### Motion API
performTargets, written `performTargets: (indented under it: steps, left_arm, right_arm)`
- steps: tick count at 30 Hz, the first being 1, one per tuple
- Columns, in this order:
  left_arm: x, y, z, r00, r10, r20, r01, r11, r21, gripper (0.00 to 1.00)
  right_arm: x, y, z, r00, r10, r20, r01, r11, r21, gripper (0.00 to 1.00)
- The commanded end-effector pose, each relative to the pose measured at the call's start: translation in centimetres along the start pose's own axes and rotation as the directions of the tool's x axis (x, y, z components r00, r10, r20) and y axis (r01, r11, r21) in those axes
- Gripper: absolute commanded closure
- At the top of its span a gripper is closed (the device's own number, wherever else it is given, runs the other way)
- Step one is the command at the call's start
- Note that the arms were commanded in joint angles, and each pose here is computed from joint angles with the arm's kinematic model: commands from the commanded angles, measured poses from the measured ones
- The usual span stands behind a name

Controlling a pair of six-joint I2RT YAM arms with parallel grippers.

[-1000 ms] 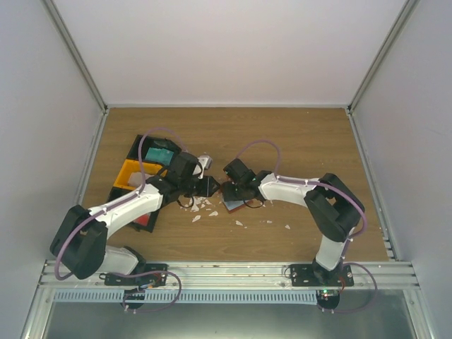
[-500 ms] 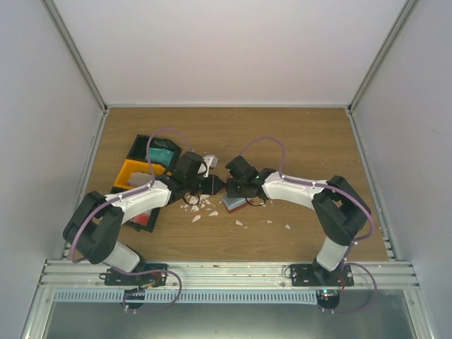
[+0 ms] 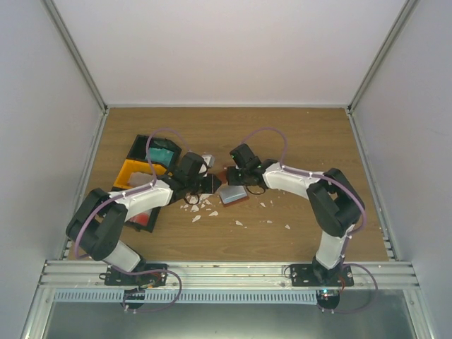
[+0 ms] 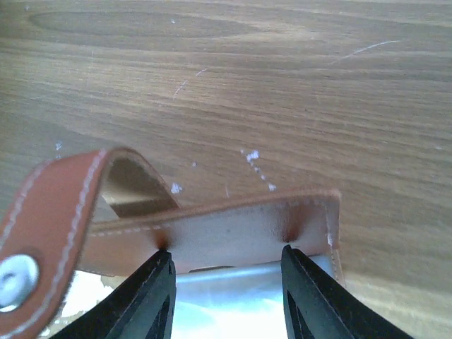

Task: Put the credit cards into the card holder
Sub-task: Open the card holder at the center of the board.

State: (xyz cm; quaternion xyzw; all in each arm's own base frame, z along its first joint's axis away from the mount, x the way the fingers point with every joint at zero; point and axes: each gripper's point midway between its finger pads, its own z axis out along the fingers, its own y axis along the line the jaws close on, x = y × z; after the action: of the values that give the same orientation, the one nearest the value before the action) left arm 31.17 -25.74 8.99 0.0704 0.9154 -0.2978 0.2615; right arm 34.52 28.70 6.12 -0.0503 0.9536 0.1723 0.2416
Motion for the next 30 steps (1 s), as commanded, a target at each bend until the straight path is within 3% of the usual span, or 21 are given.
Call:
performTargets:
  steps: [1,11,20,30]
  left_arm:
    - [-1.9,-0.2,0.3,0.998,-0.001,0.066,0.001,1.000,0.001,0.81]
    - [-2.7,0.8,3.0,0.998,-0.012,0.067,0.012,1.000,-0.008,0.81]
    - [-6.2,0.2,3.5,0.986,0.032,0.163,-0.035,0.999,0.012,0.74]
    - [-4.2,4.0,8.0,0.998,0.014,0.058,-0.008,0.995,-0.097,0.77]
  right_arm:
    - [-0.5,0.4,2.0,0.999,-0.034,-0.014,0.034,0.999,-0.030,0.58]
    - [2.4,-1.8,4.3,0.994,0.011,-0.110,-0.009,1.000,0.011,0.60]
    - [3.1,-2.0,3.4,0.991,-0.004,-0.130,0.004,1.000,0.002,0.60]
    - [4.0,-2.0,2.5,0.991,0.005,-0.136,-0.008,1.000,-0.023,0.62]
